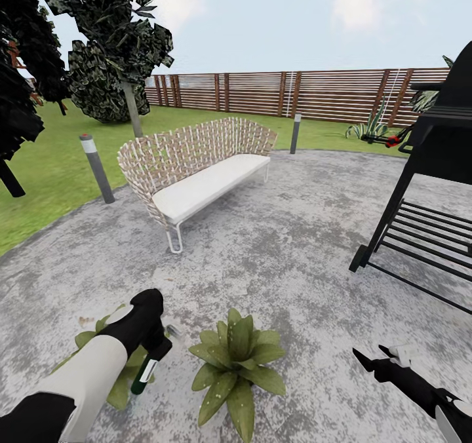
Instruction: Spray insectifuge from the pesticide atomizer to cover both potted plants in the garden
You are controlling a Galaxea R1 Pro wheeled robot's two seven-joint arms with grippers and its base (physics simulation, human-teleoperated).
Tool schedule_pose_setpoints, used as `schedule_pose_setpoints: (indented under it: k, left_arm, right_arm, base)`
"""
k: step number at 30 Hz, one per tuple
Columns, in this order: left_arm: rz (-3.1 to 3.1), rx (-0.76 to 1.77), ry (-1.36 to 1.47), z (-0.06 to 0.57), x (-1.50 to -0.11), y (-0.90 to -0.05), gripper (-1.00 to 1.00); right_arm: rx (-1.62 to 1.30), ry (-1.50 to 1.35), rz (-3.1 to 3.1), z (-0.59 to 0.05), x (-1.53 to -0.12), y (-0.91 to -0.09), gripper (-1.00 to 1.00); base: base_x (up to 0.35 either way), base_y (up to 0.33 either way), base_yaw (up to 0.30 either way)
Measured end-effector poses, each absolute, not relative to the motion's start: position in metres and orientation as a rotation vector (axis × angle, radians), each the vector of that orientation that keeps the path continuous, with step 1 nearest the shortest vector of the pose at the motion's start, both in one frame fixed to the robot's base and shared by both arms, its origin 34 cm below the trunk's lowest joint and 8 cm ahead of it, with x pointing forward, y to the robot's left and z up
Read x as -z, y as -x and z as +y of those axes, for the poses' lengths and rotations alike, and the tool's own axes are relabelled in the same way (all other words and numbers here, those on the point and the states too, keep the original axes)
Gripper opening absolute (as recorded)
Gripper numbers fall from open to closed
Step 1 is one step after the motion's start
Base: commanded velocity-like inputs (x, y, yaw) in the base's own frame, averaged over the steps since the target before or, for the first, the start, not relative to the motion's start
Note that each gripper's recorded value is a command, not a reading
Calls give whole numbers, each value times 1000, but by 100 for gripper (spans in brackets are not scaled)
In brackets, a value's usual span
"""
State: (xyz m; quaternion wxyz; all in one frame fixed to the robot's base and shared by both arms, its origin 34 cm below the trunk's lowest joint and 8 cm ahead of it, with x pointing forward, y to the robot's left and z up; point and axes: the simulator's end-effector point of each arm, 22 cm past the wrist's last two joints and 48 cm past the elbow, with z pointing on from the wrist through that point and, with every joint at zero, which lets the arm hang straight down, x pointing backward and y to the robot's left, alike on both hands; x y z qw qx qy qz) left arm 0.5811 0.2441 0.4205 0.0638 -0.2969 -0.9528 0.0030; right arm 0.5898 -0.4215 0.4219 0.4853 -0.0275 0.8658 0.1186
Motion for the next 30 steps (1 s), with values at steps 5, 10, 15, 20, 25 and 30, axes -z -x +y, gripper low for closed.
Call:
schedule_pose_setpoints:
  k: [5,10,15,20,25,30]
  left_arm:
    - [-2902,-7,903,241,-432,-597,-100]
    - [-2887,-44,936,219,-434,-597,-100]
    - [-2820,-35,997,200,-430,-588,-100]
    - [-2834,103,1050,213,-455,-621,-100]
    - [-2855,176,1071,221,-474,-643,-100]
    - [-2825,266,1102,229,-475,-645,-100]
  right_arm:
    - [-289,67,2108,-421,-422,-590,100]
    - [-289,67,2108,-421,-422,-590,100]
    - [-289,67,2108,-421,-422,-590,100]
    - [-289,67,2108,-421,-422,-590,100]
    - [-289,67,2108,-421,-422,-590,100]
    - [-289,66,2109,-421,-421,-589,100]
  base:
    - [0,0,0]
    - [0,0,0]
    - [0,0,0]
    - [0,0,0]
    - [0,0,0]
    - [0,0,0]
